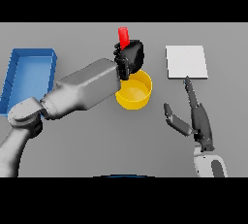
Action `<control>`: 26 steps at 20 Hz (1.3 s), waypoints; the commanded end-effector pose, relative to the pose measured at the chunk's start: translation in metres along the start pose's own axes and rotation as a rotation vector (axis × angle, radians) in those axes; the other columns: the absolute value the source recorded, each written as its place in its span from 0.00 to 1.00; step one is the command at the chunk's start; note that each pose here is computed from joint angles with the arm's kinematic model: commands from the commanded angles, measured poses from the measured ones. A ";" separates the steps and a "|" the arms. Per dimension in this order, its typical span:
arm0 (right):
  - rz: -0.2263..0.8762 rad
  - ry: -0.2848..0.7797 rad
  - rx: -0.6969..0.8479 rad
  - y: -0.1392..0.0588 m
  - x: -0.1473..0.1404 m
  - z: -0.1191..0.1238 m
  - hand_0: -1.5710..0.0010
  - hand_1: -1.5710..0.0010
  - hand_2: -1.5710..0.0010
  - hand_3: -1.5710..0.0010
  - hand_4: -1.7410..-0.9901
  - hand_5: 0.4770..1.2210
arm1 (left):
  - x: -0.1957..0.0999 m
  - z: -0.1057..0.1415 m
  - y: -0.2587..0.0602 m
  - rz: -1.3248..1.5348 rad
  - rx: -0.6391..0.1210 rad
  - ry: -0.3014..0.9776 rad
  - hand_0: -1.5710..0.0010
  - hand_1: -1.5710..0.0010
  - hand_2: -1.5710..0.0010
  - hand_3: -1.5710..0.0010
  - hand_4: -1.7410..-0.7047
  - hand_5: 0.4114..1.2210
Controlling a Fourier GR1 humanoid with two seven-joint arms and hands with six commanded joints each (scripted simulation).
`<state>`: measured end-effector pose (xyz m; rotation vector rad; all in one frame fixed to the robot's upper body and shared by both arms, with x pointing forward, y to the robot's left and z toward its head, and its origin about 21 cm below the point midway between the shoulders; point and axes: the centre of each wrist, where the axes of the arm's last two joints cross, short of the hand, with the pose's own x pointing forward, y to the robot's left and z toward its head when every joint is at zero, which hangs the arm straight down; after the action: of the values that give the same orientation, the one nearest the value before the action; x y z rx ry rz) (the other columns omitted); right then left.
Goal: Pick up the red beaker and tilt it to pour out 1 green nut into yellow bowl. Pick up the yellow bowl and place it on the metallic measuring scale.
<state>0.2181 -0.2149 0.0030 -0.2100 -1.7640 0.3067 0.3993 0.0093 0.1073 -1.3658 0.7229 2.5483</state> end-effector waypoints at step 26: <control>-0.044 0.004 0.007 0.009 0.006 -0.011 1.00 1.00 1.00 1.00 0.96 0.24 | -0.203 0.125 -0.185 1.327 0.095 0.865 0.00 0.00 0.00 0.10 0.00 1.00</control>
<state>0.2276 -0.2035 0.0079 -0.1671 -1.7586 0.2798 0.4885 0.2493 0.2684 -2.5244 2.5441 2.2906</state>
